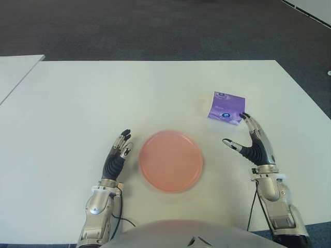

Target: Put the tissue paper into the plate.

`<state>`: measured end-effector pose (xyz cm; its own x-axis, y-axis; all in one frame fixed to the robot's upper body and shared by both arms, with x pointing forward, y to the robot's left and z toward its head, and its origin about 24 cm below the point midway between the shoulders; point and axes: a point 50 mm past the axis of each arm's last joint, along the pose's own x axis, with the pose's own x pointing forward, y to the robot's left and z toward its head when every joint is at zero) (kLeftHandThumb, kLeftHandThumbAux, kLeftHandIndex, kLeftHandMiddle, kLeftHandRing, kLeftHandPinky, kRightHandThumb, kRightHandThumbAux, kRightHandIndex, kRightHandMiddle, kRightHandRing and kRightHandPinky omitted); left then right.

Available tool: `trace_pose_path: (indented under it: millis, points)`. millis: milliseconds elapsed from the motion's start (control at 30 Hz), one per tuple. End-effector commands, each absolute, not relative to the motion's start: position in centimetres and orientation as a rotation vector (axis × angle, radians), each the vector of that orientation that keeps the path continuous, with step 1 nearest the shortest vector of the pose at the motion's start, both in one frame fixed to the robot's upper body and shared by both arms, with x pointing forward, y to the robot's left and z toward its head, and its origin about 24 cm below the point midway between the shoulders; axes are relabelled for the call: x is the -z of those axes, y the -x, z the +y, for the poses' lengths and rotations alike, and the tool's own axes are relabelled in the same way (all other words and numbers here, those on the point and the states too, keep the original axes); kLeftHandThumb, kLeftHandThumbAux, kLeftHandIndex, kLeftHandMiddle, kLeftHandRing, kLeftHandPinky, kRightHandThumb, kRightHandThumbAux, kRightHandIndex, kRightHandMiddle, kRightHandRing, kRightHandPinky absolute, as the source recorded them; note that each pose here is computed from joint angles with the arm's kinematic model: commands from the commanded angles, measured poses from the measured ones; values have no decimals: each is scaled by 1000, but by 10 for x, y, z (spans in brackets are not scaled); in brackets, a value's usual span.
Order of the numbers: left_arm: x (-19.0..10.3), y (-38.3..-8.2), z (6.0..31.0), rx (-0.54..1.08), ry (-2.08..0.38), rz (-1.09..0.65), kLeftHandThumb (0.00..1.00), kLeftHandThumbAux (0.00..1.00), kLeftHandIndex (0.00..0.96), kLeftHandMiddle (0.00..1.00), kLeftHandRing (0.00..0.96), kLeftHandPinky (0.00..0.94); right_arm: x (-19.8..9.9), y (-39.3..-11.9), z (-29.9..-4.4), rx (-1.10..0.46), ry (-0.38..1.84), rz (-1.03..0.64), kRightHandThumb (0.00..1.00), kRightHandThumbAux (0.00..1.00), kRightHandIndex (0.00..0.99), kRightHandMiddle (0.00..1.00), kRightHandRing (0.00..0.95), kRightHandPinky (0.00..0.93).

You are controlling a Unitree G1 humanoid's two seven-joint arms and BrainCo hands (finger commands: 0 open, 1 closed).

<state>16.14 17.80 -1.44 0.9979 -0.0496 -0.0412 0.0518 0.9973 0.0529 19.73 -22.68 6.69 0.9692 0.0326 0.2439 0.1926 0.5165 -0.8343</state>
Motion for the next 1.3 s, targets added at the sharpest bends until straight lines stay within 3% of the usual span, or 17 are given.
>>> trace_pose_path:
  millis: [33, 300, 533, 800, 1300]
  points:
    - [22, -158, 174, 51, -47, 76, 0, 391, 0, 0, 0, 0, -77, -207, -232, 94, 1231, -296, 241, 347, 17, 0, 0, 1]
    - [22, -159, 171, 44, -14, 81, 0, 377, 0, 0, 0, 0, -93, -228, -250, 72, 1544, -296, 273, 303, 1, 0, 0, 0]
    - [23, -159, 170, 37, 15, 93, 0, 355, 0, 0, 0, 0, -100, -244, -257, 11, 1690, -263, 239, 225, 0, 0, 0, 0]
    - [23, -160, 168, 44, 27, 91, 0, 347, 0, 0, 0, 0, -109, -258, -250, -11, 1686, -272, 221, 182, 0, 0, 0, 0]
    - [21, -161, 166, 60, 13, 70, 0, 340, 0, 0, 0, 0, -91, -310, -240, -86, 1655, -232, 219, 147, 0, 0, 0, 0]
